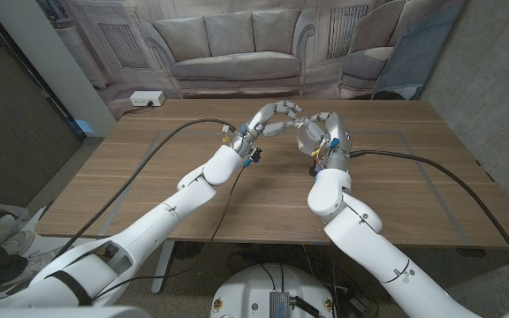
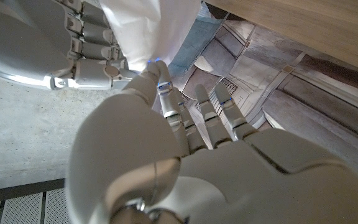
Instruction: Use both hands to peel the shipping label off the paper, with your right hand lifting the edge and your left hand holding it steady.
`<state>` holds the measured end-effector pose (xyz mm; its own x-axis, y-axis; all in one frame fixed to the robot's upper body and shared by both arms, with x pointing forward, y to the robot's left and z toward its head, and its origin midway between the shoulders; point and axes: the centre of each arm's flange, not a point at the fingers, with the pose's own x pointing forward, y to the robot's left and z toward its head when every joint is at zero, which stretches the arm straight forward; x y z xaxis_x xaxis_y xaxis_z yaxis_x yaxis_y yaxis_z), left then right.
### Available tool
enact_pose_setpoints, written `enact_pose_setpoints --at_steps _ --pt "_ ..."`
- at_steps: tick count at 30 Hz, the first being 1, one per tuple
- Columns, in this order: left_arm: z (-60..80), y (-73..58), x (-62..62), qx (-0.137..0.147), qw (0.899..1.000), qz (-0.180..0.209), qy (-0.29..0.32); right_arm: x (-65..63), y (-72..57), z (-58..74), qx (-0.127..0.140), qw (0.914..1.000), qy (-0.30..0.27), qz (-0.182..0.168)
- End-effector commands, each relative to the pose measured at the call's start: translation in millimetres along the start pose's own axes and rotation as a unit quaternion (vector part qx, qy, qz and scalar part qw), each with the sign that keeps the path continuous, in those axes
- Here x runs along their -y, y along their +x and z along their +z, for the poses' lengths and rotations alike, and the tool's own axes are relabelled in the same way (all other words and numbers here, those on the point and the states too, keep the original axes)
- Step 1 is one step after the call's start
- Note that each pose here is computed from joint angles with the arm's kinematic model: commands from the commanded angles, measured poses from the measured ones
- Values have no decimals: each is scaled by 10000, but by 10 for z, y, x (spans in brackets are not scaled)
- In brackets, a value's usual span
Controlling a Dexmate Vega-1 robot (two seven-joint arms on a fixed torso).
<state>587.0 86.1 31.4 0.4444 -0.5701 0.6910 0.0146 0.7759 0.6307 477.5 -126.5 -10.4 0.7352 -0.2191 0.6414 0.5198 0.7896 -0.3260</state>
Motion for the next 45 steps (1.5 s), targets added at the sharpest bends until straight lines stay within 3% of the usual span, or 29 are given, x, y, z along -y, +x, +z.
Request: enact_pose_setpoints --at_steps 1,27,45 --pt "-4 -44 -27 -8 10000 55 -46 -13 -2 0 80 9999 -69 -116" --pt "-12 -94 -57 10 9999 151 -82 -77 71 -109 -57 9962 -36 -864" --pt "-33 -130 -69 -1 9998 173 -115 -92 150 -112 -55 9922 -55 -1245"
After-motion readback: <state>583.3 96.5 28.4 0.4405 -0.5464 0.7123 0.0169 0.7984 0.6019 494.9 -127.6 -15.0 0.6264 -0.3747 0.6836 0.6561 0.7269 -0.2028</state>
